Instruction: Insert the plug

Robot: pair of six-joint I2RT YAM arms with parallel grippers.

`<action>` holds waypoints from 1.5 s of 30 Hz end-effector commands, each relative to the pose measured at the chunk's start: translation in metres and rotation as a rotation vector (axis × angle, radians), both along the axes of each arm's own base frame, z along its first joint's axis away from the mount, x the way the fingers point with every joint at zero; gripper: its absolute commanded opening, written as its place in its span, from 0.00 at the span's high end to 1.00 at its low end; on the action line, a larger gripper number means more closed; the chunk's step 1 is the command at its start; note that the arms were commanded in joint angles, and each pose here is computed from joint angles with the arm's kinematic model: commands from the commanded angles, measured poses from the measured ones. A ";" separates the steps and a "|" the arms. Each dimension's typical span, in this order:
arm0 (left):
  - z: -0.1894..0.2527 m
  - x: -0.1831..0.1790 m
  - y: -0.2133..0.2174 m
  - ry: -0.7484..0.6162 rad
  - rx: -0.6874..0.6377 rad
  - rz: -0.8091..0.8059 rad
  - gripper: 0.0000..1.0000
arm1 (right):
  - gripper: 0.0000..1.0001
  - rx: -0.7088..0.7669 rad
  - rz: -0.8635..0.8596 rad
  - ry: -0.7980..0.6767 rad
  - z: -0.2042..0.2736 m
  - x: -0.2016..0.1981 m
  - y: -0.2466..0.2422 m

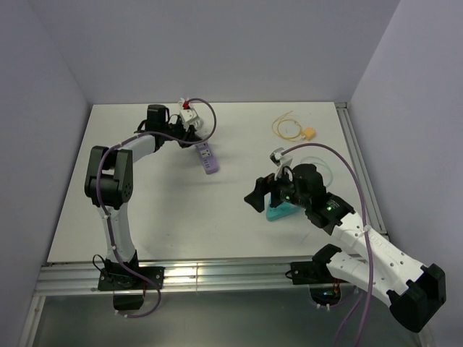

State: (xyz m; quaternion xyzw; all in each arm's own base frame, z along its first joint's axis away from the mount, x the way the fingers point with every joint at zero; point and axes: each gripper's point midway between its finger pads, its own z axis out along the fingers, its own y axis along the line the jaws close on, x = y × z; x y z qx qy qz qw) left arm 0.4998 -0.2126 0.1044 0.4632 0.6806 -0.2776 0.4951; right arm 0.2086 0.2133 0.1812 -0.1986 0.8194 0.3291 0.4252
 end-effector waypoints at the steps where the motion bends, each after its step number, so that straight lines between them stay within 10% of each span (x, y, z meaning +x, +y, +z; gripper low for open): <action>1: 0.024 0.005 -0.007 -0.073 -0.008 -0.055 1.00 | 0.03 0.032 -0.004 -0.045 0.012 0.004 0.000; 26: -0.011 0.017 -0.017 0.145 0.124 0.029 1.00 | 0.03 0.036 -0.021 -0.072 0.015 0.002 -0.006; 45: -0.033 -0.073 -0.067 0.420 -0.070 0.407 1.00 | 0.03 0.059 -0.082 -0.039 0.018 0.001 -0.012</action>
